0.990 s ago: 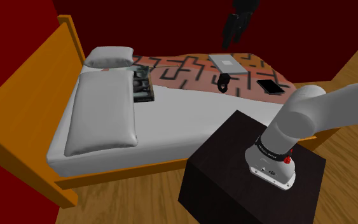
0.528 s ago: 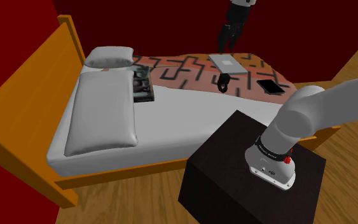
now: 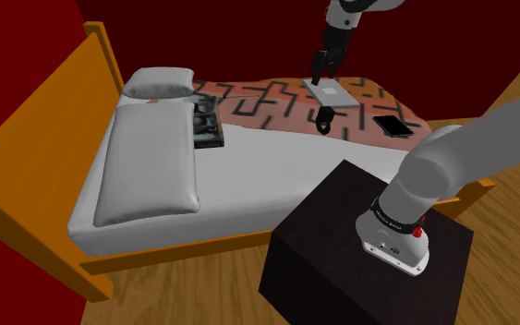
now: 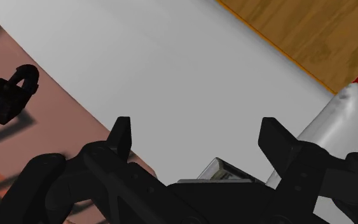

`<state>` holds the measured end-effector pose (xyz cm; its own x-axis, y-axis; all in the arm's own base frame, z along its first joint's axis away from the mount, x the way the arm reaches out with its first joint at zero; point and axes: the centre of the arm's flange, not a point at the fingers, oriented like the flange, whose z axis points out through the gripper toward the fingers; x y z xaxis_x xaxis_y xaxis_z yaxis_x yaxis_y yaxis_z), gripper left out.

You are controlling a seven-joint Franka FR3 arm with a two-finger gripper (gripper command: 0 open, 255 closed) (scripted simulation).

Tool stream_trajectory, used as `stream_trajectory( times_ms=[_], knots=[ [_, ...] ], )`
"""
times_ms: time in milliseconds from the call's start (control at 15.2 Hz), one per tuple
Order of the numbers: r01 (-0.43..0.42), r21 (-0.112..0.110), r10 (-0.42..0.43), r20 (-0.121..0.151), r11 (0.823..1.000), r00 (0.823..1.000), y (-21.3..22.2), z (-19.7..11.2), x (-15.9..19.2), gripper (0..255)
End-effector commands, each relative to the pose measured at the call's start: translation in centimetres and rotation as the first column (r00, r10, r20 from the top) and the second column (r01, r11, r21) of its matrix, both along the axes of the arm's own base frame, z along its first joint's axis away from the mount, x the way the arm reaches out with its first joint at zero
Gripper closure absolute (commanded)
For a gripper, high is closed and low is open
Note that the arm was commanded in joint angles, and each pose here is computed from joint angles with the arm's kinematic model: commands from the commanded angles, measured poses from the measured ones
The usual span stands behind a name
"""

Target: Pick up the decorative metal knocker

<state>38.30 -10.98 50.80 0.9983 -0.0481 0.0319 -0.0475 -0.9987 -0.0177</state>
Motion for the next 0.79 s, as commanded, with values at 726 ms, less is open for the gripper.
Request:
stream_trajectory(
  times_ms=[726],
  knots=[
    [0.103, -0.005, -0.103, -0.016, 0.995, 0.995, -12.9, -9.9, 6.0, 0]
  ],
)
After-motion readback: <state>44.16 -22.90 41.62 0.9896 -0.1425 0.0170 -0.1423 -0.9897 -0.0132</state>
